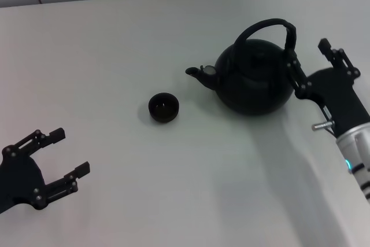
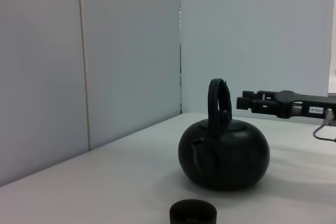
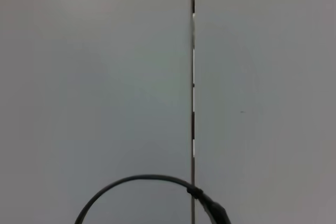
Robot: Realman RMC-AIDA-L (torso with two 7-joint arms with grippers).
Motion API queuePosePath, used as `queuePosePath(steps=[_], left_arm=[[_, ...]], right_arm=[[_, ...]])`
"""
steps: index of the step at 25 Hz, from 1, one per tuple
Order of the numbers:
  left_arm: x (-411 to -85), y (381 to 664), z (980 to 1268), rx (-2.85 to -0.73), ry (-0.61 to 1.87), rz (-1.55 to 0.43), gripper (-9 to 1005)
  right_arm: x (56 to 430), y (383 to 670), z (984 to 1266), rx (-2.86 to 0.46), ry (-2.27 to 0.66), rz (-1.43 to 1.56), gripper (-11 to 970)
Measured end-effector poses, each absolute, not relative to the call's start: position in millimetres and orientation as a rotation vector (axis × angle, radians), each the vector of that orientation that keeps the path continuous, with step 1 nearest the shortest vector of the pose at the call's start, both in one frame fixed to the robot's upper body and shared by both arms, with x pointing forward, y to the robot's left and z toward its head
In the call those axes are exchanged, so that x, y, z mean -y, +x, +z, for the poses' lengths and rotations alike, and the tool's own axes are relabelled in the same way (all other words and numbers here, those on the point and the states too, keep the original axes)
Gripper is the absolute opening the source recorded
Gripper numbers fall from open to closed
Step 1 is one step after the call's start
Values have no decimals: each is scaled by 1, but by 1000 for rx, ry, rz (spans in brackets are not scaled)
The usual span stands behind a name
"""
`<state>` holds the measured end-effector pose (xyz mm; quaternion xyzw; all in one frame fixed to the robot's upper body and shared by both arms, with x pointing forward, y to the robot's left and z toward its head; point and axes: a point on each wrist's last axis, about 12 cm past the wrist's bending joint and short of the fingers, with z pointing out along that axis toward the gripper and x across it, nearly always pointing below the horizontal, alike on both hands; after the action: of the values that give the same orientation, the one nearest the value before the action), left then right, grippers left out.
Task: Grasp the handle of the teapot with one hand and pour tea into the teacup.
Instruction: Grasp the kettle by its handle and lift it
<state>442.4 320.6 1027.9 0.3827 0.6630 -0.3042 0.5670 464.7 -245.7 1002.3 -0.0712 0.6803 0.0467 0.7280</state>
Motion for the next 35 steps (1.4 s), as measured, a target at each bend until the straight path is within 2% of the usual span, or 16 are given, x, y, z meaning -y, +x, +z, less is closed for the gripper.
queuePosePath(steps=[10, 24, 28, 35], left_arm=[[-320, 446, 1030, -1544, 879, -710, 806], [-320, 443, 1030, -1540, 869, -719, 805], [-320, 442, 1030, -1537, 865, -719, 805], [-320, 443, 1031, -1531, 858, -721, 806]], right_arm=[[246, 491, 1003, -1549, -176, 116, 650], [246, 496, 1003, -1554, -217, 134, 650], [246, 497, 1003, -1554, -234, 174, 473], [246, 498, 1004, -1556, -235, 177, 286]])
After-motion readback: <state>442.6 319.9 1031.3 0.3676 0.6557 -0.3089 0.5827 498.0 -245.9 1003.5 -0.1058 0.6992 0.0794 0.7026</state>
